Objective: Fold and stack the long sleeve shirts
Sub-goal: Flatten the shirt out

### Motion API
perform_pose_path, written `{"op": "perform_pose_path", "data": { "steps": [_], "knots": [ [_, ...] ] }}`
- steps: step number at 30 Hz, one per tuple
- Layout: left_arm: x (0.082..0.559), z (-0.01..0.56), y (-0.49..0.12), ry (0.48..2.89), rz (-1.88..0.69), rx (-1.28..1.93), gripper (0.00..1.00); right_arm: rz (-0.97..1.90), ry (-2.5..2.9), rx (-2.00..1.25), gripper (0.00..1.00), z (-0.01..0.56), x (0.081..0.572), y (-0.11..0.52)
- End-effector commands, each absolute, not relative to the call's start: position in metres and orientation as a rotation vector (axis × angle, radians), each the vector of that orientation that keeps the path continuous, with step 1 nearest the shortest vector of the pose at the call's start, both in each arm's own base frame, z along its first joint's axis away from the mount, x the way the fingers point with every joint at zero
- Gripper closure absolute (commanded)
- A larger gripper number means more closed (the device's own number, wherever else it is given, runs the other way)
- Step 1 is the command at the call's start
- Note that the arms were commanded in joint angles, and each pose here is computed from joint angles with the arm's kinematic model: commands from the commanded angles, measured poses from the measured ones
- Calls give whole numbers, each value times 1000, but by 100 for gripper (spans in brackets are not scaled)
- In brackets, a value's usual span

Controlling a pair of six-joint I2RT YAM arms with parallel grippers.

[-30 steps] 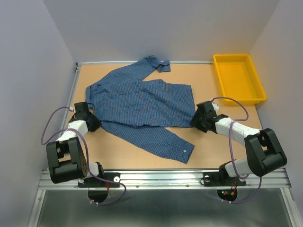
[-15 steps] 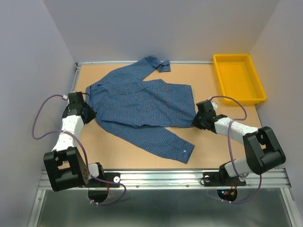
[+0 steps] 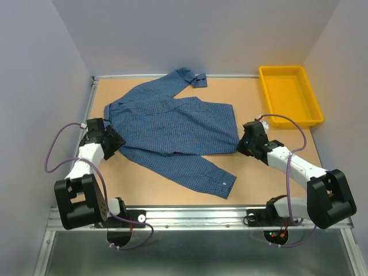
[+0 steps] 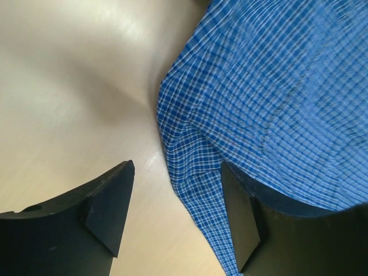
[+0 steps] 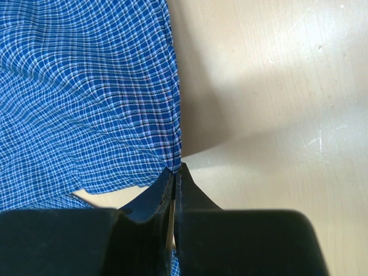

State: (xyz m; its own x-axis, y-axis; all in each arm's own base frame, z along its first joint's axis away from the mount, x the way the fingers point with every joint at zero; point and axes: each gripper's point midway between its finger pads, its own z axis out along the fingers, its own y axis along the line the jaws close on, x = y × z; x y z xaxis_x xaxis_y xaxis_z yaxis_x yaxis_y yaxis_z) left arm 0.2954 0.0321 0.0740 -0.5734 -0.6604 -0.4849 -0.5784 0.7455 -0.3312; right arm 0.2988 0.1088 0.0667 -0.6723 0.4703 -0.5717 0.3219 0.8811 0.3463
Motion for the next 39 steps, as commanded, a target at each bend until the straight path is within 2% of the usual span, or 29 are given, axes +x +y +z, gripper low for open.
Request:
{"op": "perform_pose_path", "data": {
  "steps": [1, 6, 11, 20, 22, 23, 24, 27, 34, 39],
  "knots": [
    [312, 64, 28, 2305, -251, -941, 26, 292, 2338, 558, 99, 81, 308, 110],
    [312, 44, 25, 2344, -258, -966, 40, 290, 2342, 558, 99, 80, 307, 109],
    [308, 30, 26, 2369, -244, -986, 49, 291, 2352, 557, 99, 77, 308, 111],
    [302, 14, 31, 2413, -186, -1005, 55, 283, 2358, 562, 100, 74, 307, 110],
    [302, 13, 32, 2422, -180, -1007, 64, 282, 2355, 564, 100, 75, 307, 109],
    [301, 13, 31, 2429, -185, -999, 76, 283, 2351, 561, 99, 76, 308, 110],
    [301, 17, 31, 2435, -185, -992, 83, 289, 2345, 560, 99, 79, 308, 110],
    [297, 29, 32, 2459, -162, -955, 100, 298, 2312, 547, 99, 91, 311, 109],
    [302, 114, 49, 2423, -48, -818, 100, 258, 2264, 533, 100, 120, 315, 101],
    [283, 140, 67, 2437, 107, -809, 100, 222, 2284, 523, 99, 124, 309, 95]
  ]
}}
